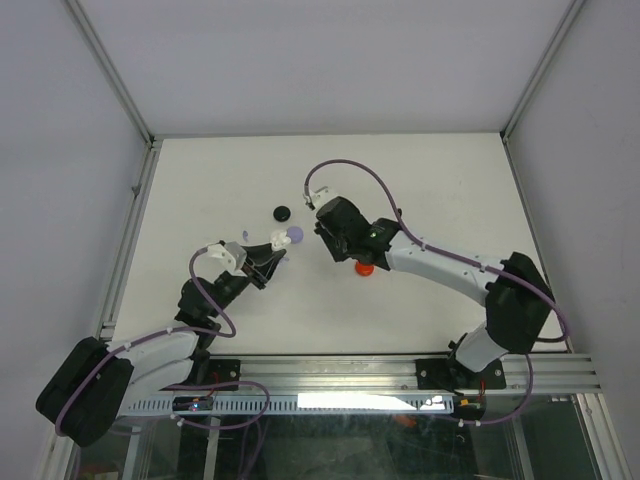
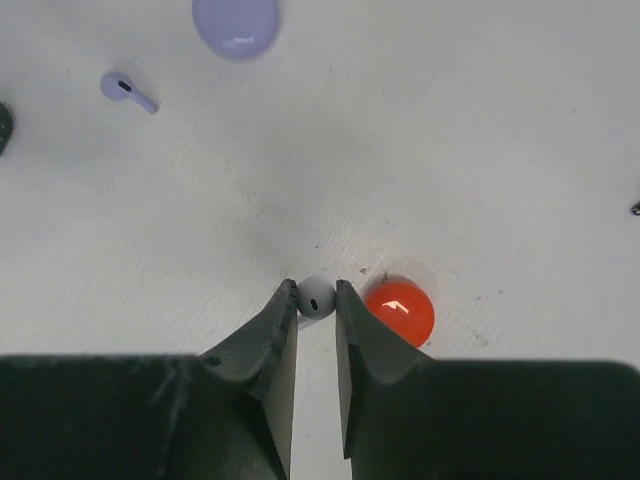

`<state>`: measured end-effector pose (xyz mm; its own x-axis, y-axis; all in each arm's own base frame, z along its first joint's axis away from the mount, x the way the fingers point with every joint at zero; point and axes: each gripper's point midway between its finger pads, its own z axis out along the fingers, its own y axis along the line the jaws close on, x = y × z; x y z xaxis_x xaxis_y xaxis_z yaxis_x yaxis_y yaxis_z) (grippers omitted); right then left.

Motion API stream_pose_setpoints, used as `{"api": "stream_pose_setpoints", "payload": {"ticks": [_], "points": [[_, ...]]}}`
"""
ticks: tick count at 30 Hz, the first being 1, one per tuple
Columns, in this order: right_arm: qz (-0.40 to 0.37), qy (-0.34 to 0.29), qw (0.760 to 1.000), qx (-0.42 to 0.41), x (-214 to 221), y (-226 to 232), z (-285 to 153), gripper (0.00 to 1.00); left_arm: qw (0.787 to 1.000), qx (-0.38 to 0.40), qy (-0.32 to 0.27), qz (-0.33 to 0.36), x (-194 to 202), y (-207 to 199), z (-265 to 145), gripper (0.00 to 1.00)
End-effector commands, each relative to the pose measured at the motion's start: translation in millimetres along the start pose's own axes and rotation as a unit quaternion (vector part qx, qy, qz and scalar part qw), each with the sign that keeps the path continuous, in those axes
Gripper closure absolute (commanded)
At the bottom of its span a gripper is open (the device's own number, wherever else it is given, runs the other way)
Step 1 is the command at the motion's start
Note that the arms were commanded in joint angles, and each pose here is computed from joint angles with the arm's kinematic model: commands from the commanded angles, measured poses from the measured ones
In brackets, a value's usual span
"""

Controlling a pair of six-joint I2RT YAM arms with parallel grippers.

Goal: Insert the wireless bluetooth earbuds into the charging case
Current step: Pick up the earbud from the center of the board, then place the earbud in the charging case.

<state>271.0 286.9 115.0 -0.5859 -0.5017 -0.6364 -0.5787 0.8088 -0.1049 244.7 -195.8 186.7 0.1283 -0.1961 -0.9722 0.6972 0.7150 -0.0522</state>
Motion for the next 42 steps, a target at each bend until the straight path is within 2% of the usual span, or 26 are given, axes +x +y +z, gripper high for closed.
{"api": "stream_pose_setpoints", "payload": {"ticks": [1, 6, 12, 21, 28, 33, 42], "points": [[0.008, -0.101, 0.994, 0.038, -45.8, -9.4, -40.8, 0.83, 0.997, 0.057, -0.055, 0.014, -28.0, -20.2, 4.3, 1.0], [-0.006, -0.189, 0.981, 0.032, -74.0, -2.1, -85.6, 0.83, 0.993, 0.096, -0.074, 0.005, -40.4, -34.5, 5.6, 1.0], [-0.002, -0.294, 0.956, -0.017, -97.9, 13.8, -132.9, 0.83, 0.986, 0.135, -0.094, -0.012, -54.2, -49.6, 4.2, 1.0], [-0.044, -0.4, 0.913, -0.071, -116.4, 38.3, -172.5, 0.82, 0.978, 0.176, -0.105, -0.027, -72.3, -62.7, 13.8, 1.0], [-0.086, -0.458, 0.88, -0.095, -123.9, 53.8, -186.2, 0.82, 0.974, 0.198, -0.097, -0.058, -76.6, -70.7, 16.8, 1.0], [-0.113, -0.479, 0.865, -0.101, -126.9, 61.6, -193.0, 0.82, 0.97, 0.21, -0.089, -0.081, -77.2, -75.4, 16.8, 1.0], [-0.142, -0.483, 0.857, -0.109, -126.4, 73.6, -191.4, 0.82, 0.968, 0.212, -0.087, -0.099, -80.4, -77.2, 15.7, 1.0]]}}
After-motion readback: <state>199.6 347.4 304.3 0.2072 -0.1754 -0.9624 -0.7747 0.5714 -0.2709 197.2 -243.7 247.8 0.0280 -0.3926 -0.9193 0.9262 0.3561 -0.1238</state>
